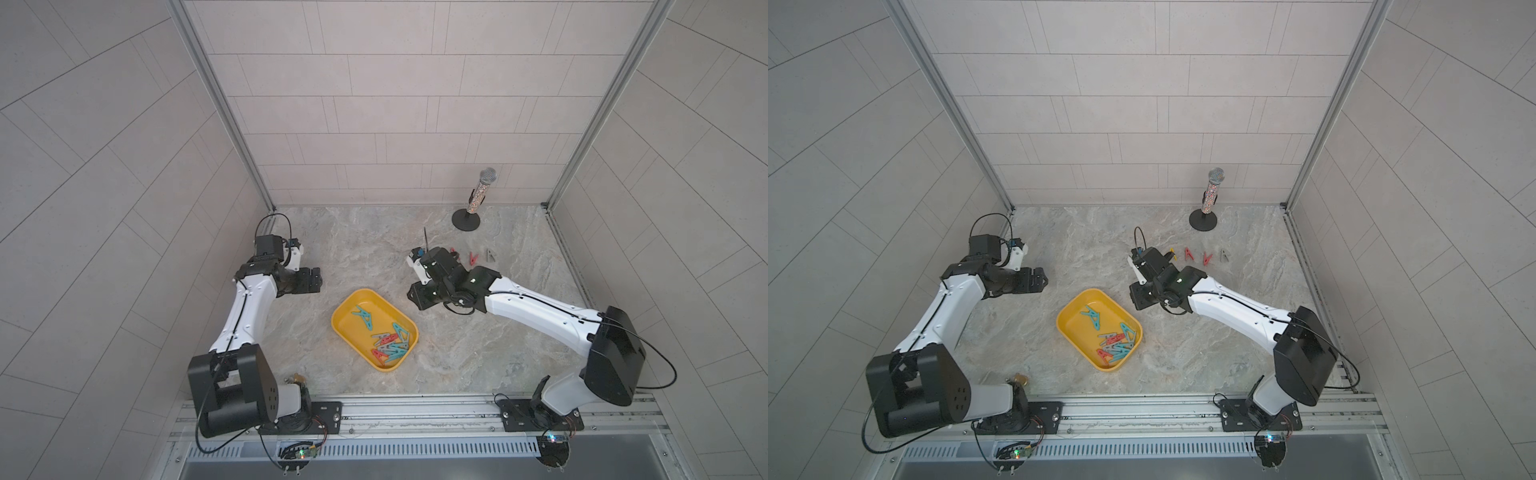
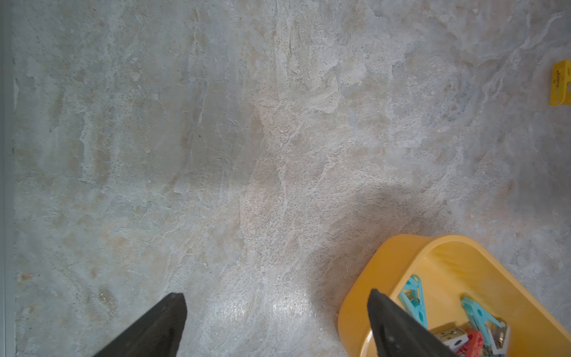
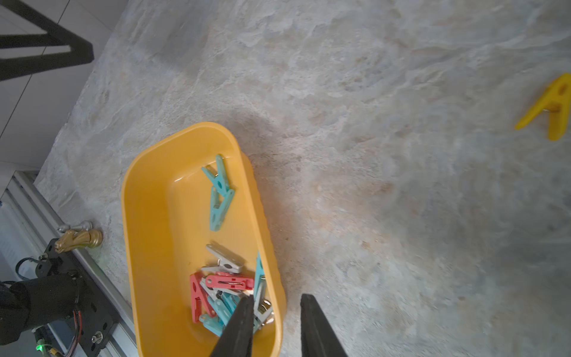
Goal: Take the clothespins out of the storage box
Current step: Pick up the clothespin from the storage box.
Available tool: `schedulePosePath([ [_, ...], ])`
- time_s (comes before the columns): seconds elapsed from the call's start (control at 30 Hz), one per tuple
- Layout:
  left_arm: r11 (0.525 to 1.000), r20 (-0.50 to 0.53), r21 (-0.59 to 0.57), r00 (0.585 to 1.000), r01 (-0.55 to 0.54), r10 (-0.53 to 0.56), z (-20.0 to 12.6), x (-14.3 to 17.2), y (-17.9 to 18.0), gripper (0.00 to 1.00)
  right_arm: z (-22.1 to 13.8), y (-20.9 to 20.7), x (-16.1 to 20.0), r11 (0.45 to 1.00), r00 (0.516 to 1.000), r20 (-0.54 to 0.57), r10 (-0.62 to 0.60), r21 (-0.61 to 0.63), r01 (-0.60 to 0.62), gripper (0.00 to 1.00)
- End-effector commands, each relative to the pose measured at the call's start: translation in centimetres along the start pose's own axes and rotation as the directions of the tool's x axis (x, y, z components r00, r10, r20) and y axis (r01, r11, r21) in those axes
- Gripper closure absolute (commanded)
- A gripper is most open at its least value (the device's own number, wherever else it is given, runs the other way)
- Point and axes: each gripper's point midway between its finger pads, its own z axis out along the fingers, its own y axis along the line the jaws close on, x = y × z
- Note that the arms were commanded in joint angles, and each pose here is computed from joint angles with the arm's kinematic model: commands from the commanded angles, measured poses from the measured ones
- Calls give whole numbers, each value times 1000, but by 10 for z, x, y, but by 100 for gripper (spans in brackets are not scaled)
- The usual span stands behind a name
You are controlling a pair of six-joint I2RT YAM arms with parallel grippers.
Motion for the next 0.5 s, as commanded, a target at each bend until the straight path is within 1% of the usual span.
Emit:
schedulePosePath([
  [0.0,999,6,-39,1000,15,-15,-5,-3,8,0,13,20,-3,999,999,-5,-45,-13,45,68],
  [0.23,999,3,-45,1000,18,-18,-4,-2,10,0,54,61,6,986,983,-77,-164,-55,160,61],
  [0.33,999,5,-43,1000,18,-18,-4,-3,9,0,70,72,12,978,973,-106,-205,-63,199,58],
  [0.47,999,6,-40,1000,18,-18,-5,-3,9,0,93,78,22,970,957,-159,-243,-64,236,57],
])
